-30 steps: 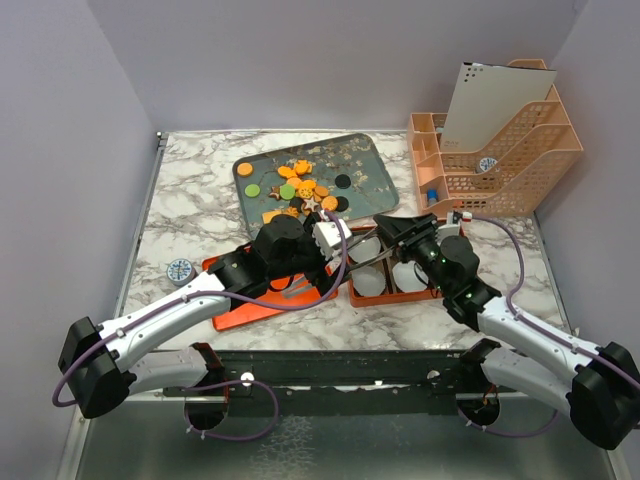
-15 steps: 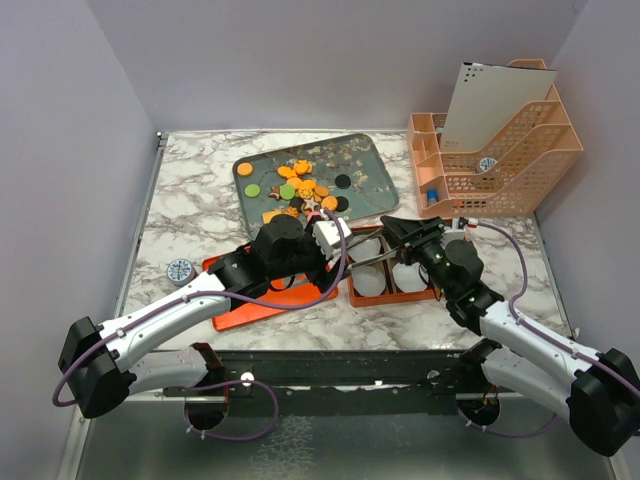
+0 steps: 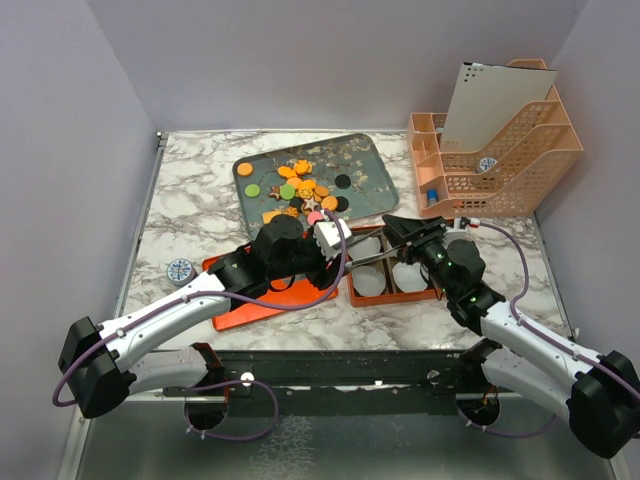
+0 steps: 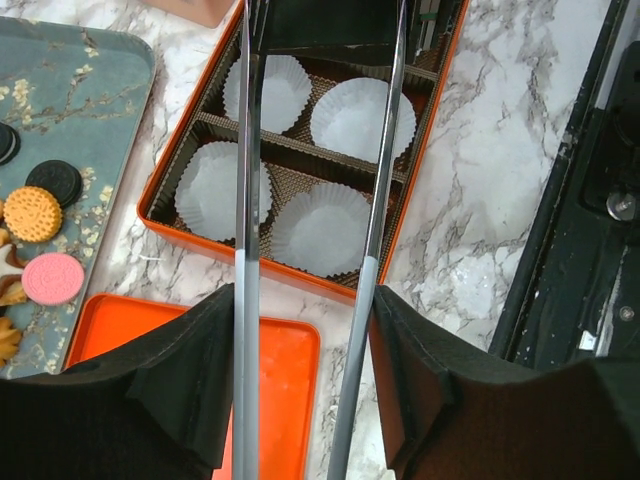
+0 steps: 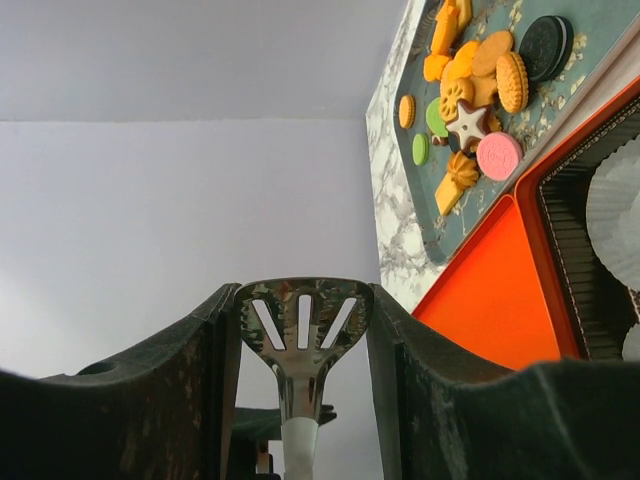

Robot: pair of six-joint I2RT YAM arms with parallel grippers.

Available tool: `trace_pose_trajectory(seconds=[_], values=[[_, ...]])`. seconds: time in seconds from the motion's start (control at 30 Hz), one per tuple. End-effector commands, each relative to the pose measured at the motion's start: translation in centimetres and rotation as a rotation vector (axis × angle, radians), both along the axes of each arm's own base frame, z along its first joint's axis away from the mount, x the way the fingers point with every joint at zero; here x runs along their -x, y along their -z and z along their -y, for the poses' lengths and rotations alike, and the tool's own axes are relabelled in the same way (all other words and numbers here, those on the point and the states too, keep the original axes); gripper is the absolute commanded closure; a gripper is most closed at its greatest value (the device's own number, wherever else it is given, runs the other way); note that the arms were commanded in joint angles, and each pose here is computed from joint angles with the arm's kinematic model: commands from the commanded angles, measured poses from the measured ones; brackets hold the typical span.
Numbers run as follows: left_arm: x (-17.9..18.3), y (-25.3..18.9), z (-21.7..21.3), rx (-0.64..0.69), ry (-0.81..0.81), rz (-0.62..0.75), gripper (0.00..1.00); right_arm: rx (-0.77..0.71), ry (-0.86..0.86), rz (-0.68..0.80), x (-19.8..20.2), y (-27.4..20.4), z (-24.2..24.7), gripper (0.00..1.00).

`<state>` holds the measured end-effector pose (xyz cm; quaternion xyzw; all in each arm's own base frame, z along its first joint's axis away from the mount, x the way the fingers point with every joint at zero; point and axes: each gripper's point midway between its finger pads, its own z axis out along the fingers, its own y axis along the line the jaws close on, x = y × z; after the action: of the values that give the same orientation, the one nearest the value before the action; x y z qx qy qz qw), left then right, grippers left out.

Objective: Pack the cookies

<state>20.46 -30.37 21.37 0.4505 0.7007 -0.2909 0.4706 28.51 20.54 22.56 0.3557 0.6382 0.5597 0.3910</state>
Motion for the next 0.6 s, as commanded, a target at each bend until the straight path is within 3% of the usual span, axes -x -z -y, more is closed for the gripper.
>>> trace_pose_trajectory(seconds=[0.0,0.2,0.3,0.57], values=[[0.3,-0.5,-0.2,0.007,0.011,0.006,0.47,-0.038,-0.033,0.015,0.3,-1.1,-0.4,0.51],[0.3,-1.2,-0.5,0.013,-0.003,0.007,0.60,0.042,-0.047,0.029,0.1,-1.2,-0.7,0.31],[0.1,-1.7,-0.6,0.019,-0.022,0.005,0.61,0.102,-0.048,0.029,0.1,-0.7,-0.6,0.24],[0.4,-3.3,-0.5,0.067,-0.038,-0.015,0.60,0.175,-0.048,0.005,0.1,1.2,-0.3,0.21]])
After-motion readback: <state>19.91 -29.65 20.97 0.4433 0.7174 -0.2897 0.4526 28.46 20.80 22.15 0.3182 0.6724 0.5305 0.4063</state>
